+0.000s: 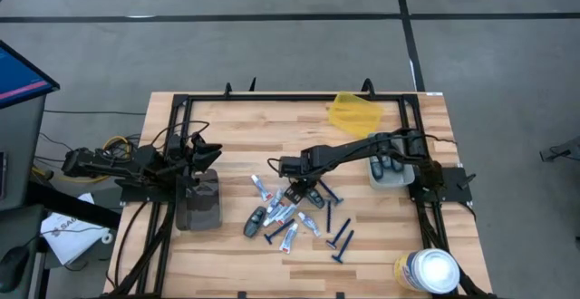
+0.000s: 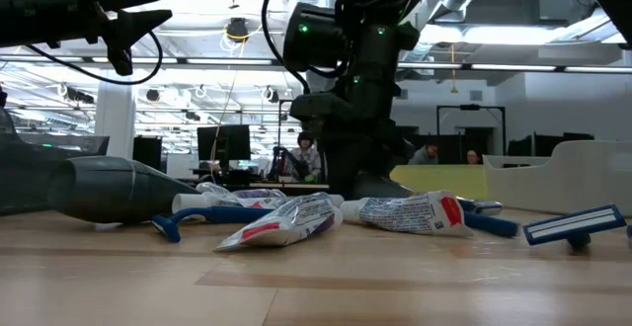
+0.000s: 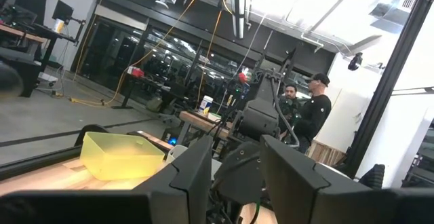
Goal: Pick & Place Travel size toiletries
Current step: Put the gray deodorant bottle into the white bin
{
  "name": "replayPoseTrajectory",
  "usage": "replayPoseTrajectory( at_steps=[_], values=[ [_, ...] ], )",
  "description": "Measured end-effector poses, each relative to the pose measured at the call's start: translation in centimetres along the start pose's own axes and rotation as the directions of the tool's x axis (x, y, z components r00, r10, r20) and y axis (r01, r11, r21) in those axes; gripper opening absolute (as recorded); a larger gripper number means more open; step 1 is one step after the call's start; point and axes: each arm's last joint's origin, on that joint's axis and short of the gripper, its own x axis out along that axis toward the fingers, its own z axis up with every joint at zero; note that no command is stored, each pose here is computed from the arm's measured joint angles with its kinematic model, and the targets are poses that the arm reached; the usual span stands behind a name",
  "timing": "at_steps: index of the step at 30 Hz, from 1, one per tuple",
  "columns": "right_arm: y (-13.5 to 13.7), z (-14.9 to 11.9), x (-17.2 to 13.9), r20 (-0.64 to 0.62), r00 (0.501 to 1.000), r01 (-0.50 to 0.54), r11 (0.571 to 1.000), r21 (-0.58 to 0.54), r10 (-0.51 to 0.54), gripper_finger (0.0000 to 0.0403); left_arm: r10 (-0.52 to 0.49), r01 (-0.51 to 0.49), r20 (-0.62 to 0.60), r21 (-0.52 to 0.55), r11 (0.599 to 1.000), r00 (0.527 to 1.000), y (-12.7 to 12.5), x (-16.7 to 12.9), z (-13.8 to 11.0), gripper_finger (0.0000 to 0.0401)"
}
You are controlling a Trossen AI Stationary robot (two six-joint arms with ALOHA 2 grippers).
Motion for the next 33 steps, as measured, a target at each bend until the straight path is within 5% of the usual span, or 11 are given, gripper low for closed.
replayPoseTrajectory(
  at_steps=[13, 21, 25, 29, 33],
  values=[
    [0.5, 2.7, -3.6, 0.092, 0.996, -0.018, 0.999, -0.042, 0.021, 0.0166, 0.0, 0.0, 0.0, 0.0, 1.0, 1.0, 0.0, 0.0, 0.0, 0.0122],
    [-1.8, 4.5, -9.2, 0.204, 0.979, -0.013, 1.0, -0.026, 0.018, 0.0091, -0.001, 0.001, 0.001, -0.001, 1.0, 1.0, 0.0, 0.0, 0.0, 0.0122],
    [-2.5, 4.8, -9.6, 0.216, 0.976, -0.008, 0.999, -0.035, 0.015, 0.0043, -0.002, 0.002, -0.006, -0.001, 1.0, 1.0, 0.0, 0.1, -0.1, 0.0122],
    [-2.2, 4.4, -9.0, 0.159, 0.986, -0.022, 0.986, -0.166, 0.049, 0.0033, -0.006, 0.006, -0.017, -0.016, 1.0, 1.0, 0.0, 0.2, -0.2, 0.0122],
    [-1.3, 3.7, -9.0, 0.121, 0.989, -0.042, 0.934, -0.355, 0.09, 0.0089, -0.009, 0.009, -0.023, -0.015, 1.0, 1.0, -0.1, 0.2, -0.3, 0.0122]
  ],
)
